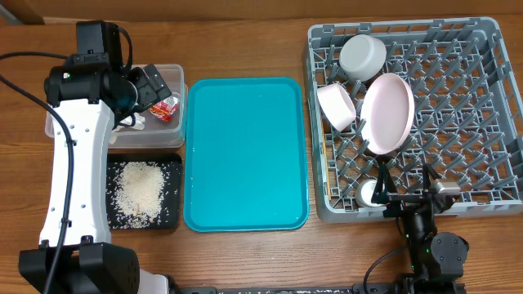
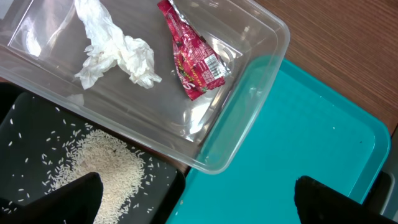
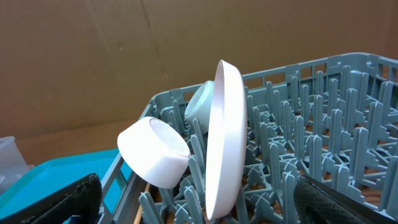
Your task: Sort waste into correct bins and load items into the dishwasher
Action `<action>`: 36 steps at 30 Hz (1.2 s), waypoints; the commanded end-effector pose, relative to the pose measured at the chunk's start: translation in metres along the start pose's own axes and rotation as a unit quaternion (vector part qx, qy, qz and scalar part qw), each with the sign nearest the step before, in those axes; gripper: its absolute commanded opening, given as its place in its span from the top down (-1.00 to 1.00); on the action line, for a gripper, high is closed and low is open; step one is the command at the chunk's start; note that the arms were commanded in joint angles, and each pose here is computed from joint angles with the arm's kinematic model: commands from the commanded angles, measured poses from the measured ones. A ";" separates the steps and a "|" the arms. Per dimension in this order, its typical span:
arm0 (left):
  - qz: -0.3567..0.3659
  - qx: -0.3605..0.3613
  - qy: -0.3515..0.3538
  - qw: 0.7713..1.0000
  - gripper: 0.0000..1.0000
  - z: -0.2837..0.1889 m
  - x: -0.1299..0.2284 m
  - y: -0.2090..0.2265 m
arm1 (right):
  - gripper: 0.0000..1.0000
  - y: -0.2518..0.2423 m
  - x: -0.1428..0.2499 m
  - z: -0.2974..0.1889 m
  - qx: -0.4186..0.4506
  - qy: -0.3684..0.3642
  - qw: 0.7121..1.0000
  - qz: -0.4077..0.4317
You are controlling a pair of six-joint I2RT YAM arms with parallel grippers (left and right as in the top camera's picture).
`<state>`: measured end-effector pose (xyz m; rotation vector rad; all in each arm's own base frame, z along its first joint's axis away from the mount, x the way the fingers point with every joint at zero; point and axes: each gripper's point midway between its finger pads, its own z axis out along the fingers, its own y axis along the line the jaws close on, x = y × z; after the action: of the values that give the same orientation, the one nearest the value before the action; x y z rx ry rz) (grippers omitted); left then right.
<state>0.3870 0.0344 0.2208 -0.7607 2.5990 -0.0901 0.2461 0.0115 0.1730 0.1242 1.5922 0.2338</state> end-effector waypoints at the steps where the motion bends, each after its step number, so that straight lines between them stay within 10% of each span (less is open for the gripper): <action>1: 0.014 0.000 -0.007 1.000 -1.00 -0.004 -0.002 -0.002 | -1.00 0.000 0.002 0.000 -0.001 -0.002 1.000 -0.004; 36: 0.045 0.049 -0.060 0.996 -1.00 -0.059 0.010 -0.026 | -1.00 0.000 0.002 0.000 -0.001 -0.002 1.000 -0.004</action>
<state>0.3817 0.0120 0.2407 -0.6739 2.5696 -0.1224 0.2461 0.0115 0.1732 0.1241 1.5915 0.2339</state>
